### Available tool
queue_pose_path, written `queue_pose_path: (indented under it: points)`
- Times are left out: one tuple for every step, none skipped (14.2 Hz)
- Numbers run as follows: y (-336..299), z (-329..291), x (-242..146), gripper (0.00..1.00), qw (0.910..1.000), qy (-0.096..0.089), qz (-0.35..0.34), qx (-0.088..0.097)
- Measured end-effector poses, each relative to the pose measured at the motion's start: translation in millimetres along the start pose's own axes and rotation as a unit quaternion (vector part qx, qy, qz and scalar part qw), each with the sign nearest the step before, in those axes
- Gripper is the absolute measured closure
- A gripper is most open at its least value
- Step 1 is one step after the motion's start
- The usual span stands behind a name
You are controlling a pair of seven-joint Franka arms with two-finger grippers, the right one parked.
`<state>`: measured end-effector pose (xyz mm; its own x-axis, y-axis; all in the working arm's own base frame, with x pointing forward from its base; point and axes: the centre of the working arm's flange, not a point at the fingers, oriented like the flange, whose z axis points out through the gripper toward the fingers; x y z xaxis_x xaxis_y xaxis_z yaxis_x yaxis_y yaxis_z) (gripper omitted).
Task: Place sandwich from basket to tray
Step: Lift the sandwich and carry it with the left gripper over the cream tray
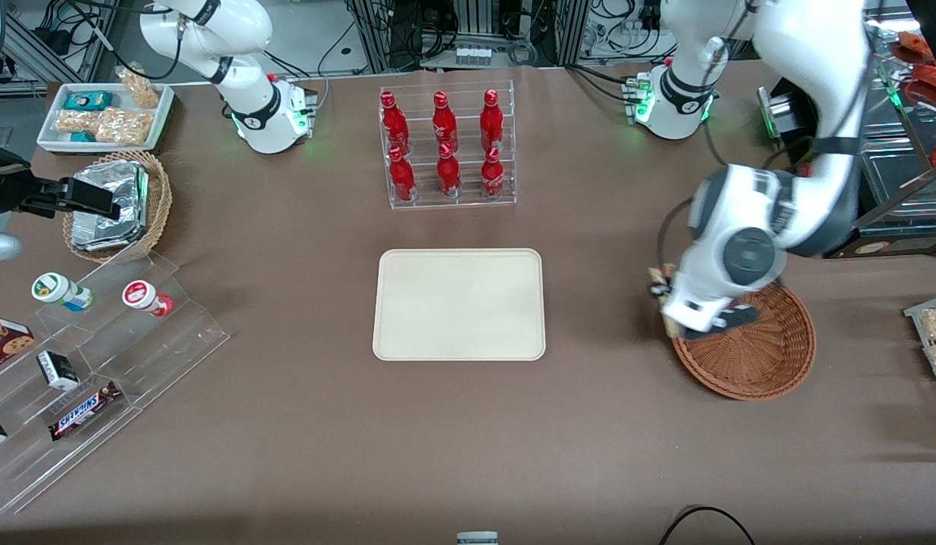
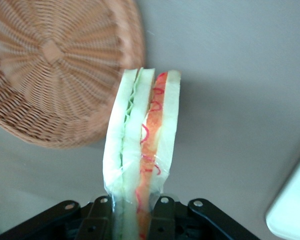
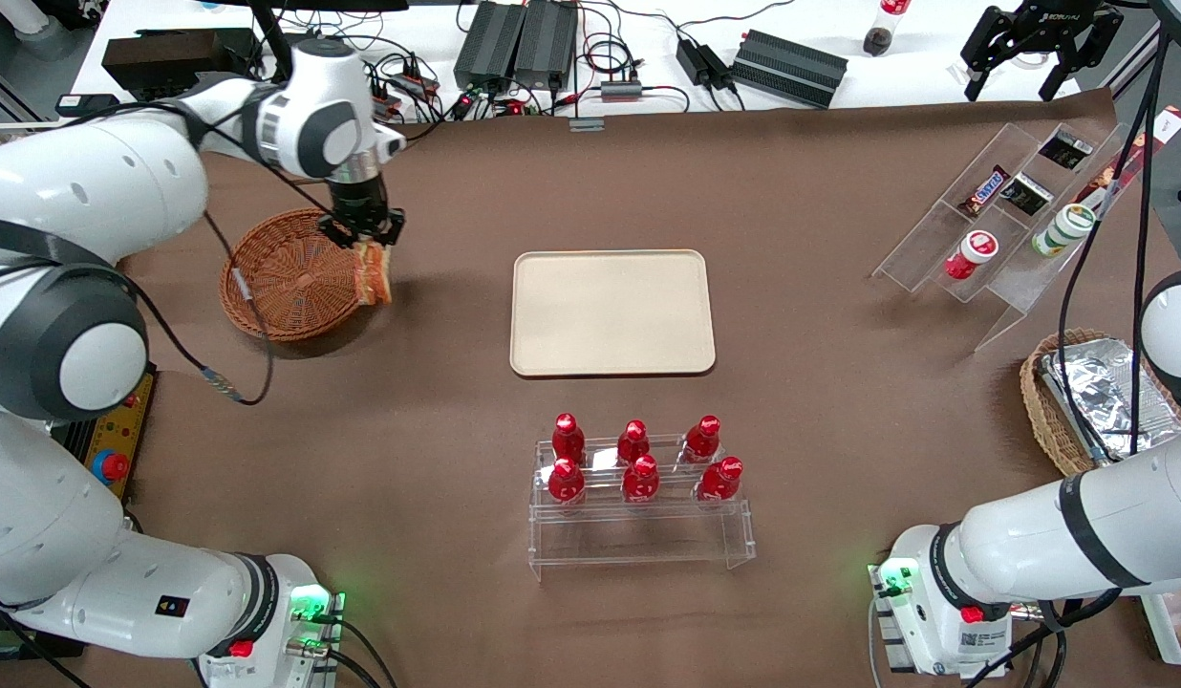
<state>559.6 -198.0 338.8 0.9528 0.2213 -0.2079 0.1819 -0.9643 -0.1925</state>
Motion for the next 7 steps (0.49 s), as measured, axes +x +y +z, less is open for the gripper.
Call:
queue_pose_path:
  points:
    - [20.1,-2.3,-12.0,0.78,0.9998,0.003,0.017,0.002]
    - [39.8,-4.1,-23.8,0.78,0.9994,0.004,0.033,-0.001]
    - [63.4,-5.9,-37.7,0.78,0.9987,0.001,0.051,-0.009]
    - [90.4,-6.9,-53.0,0.78,0.9973,-0.002,0.072,-0.017]
    - [120.4,-7.1,-68.9,0.78,0.9952,-0.003,0.095,-0.025]
    - [150.0,-6.7,-83.5,0.77,0.9930,-0.001,0.114,-0.032]
    - [178.9,-5.4,-96.9,0.77,0.9913,0.000,0.126,-0.037]
